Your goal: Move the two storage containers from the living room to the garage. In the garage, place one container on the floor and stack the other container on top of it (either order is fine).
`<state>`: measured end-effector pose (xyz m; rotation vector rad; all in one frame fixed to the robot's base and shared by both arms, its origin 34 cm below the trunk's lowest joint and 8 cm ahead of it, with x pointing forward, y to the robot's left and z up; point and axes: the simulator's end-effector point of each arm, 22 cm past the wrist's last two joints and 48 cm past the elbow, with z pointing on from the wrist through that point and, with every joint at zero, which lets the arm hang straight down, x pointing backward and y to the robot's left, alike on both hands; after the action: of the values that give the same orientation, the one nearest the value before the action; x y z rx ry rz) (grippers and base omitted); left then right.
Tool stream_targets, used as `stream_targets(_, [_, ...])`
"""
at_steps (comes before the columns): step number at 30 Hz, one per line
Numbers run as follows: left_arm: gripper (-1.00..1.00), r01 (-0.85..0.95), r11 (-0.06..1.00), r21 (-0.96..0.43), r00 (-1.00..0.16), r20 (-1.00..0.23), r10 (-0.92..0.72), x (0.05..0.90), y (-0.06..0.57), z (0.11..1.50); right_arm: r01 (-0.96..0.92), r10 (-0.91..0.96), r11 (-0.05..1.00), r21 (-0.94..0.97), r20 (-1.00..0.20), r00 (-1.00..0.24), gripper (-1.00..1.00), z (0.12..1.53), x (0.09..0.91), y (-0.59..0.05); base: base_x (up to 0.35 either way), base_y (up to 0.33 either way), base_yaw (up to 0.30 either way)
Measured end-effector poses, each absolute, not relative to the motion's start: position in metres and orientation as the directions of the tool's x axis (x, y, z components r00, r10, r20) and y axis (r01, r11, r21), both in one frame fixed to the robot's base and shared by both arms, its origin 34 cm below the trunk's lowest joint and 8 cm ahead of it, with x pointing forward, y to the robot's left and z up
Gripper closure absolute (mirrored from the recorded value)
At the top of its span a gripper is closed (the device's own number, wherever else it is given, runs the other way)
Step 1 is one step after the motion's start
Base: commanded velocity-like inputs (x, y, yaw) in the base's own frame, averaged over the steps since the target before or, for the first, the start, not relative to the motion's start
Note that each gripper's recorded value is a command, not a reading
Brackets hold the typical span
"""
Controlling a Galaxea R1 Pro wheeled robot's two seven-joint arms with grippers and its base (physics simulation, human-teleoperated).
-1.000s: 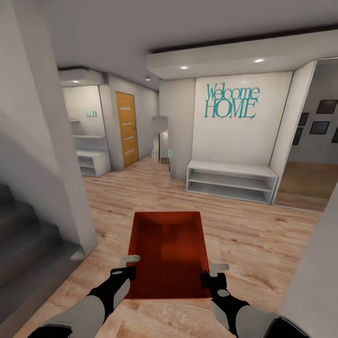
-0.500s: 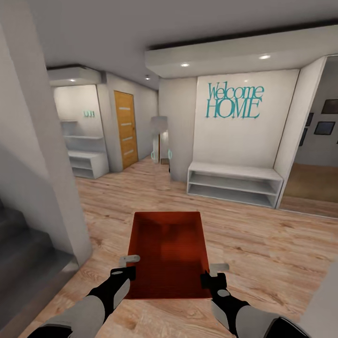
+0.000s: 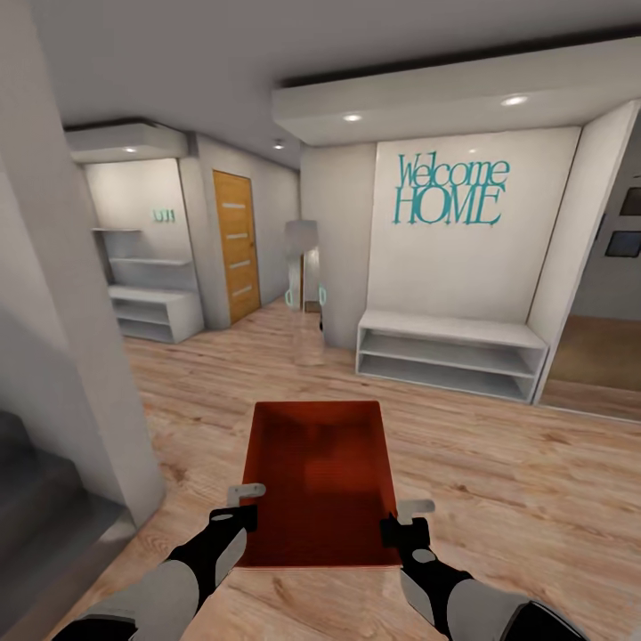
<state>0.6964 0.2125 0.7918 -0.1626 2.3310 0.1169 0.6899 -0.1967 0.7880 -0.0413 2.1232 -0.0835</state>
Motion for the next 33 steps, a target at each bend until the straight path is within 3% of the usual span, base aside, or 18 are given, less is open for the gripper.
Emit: stream_targets(33, [1.0,-0.154,0.988,0.034,-0.687,-0.722,-0.082,0.6963,0.2125,0.7917,0.003,-0.063,0.997,-0.077,-0.848,-0.526,1.0,0.7881,0.6899,-0.1968,0.322,0.0,0.0])
